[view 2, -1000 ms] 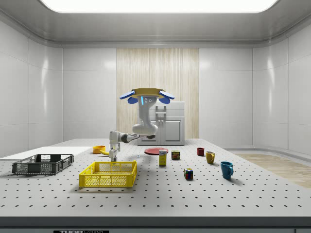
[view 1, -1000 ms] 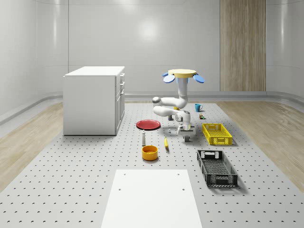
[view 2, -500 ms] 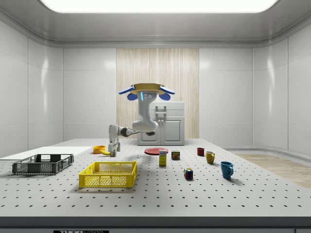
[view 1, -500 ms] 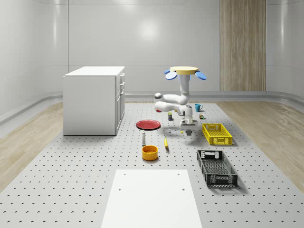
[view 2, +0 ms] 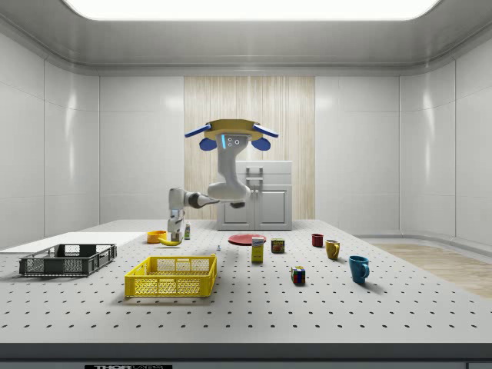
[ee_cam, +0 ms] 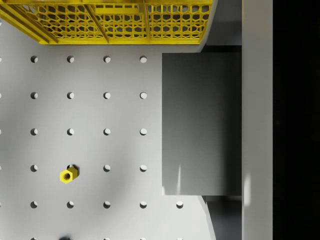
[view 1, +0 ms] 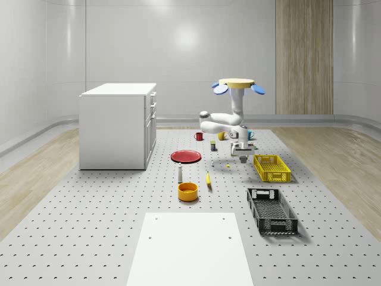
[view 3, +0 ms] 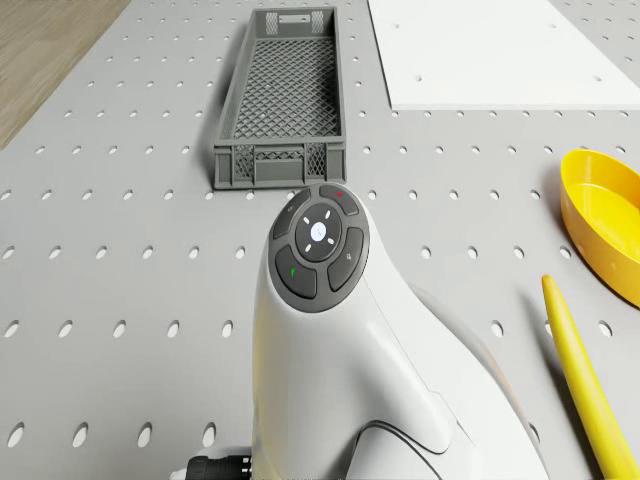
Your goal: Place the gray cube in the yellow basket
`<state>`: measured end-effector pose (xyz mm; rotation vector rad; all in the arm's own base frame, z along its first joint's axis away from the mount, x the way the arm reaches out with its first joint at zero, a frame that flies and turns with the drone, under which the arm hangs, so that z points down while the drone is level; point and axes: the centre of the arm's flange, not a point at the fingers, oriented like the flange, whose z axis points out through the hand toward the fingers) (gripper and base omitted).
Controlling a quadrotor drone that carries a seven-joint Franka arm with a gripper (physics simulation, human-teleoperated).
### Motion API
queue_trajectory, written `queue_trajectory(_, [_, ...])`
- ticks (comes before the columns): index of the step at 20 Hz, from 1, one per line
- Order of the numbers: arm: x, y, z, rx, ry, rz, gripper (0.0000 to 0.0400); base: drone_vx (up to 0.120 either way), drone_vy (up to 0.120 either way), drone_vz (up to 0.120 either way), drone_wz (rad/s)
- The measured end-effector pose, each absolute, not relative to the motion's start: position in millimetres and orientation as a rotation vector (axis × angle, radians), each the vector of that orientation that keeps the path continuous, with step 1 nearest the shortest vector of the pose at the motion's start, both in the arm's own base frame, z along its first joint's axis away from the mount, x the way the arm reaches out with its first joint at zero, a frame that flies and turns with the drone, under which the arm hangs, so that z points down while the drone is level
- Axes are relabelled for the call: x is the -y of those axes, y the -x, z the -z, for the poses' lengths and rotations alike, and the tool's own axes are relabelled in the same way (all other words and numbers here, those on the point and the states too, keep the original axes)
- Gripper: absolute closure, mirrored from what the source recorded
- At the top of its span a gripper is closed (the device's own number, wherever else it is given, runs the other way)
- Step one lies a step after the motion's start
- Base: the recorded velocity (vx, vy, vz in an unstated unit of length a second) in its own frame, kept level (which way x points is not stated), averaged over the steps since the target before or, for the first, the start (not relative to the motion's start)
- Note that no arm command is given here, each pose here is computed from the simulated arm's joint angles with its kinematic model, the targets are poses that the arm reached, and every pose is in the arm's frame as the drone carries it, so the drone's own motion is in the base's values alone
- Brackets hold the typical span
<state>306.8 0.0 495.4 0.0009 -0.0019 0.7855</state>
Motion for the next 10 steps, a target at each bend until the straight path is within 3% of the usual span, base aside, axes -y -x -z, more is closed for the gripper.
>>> queue_trajectory(3, [0.0, -306.8, -495.0, 0.002, -0.001, -0.786, 0.0150, -0.027, 0.120, 0.000, 0.000])
queue_trajectory(10, [0.0, -306.8, -494.7, 0.002, -0.001, -0.786, 0.0150, -0.120, 0.120, 0.000, 0.000])
